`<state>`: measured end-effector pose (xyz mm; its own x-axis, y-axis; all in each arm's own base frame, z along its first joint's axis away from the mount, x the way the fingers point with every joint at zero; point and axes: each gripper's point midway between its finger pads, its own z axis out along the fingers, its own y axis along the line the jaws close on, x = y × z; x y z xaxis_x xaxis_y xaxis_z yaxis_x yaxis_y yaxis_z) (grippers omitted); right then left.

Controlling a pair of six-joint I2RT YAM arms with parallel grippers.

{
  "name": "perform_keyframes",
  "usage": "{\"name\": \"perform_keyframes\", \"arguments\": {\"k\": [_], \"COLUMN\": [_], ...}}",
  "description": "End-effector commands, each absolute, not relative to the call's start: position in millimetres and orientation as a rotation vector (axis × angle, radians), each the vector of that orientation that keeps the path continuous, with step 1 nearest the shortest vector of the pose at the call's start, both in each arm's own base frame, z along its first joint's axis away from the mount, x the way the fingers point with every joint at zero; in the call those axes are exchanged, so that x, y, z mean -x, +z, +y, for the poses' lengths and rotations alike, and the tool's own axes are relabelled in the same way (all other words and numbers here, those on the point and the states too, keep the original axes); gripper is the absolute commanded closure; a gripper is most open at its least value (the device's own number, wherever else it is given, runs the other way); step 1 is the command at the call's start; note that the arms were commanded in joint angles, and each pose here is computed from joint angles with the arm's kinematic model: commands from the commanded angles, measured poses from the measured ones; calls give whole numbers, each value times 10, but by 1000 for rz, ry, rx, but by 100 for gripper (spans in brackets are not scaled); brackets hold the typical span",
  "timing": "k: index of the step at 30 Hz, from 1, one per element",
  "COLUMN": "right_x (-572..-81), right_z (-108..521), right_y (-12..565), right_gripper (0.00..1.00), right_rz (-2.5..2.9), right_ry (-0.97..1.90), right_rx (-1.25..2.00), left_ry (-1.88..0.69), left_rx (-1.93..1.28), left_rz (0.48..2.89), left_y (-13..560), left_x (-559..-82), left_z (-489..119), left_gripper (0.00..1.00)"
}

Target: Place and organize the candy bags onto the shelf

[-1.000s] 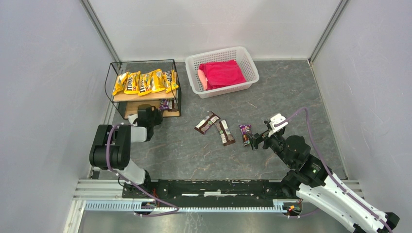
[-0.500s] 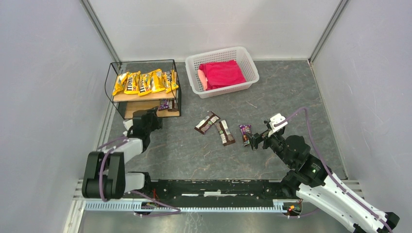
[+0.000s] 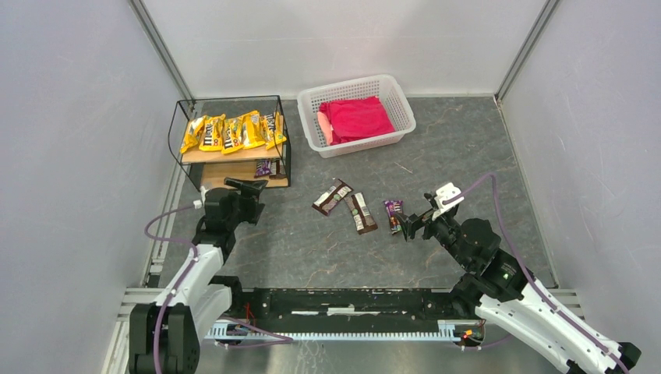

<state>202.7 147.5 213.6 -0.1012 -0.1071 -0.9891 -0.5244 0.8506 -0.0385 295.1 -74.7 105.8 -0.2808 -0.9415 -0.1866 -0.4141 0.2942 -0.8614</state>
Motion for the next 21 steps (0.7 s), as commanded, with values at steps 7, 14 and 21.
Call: {"name": "perform_keyframes", "arguments": {"k": [7, 14, 21], "right_x": [-2045, -2056, -1997], "right_z": [1533, 1452, 1085], "right_y": [2192, 2437, 3023], "right_gripper": [2, 2, 2], "right_rz": [1642, 1619, 1502], "right_ry": [396, 372, 303], "right_rx": [494, 460, 333], "left_ry": [-978, -929, -804], "left_rx": [446, -137, -703], "left_rz": [2076, 2074, 1972], "left_y": [1375, 1534, 1186], "left_x": [-2555, -2337, -2148], "left_z": [-2315, -3728, -4508], "left_gripper": [4, 5, 0]}}
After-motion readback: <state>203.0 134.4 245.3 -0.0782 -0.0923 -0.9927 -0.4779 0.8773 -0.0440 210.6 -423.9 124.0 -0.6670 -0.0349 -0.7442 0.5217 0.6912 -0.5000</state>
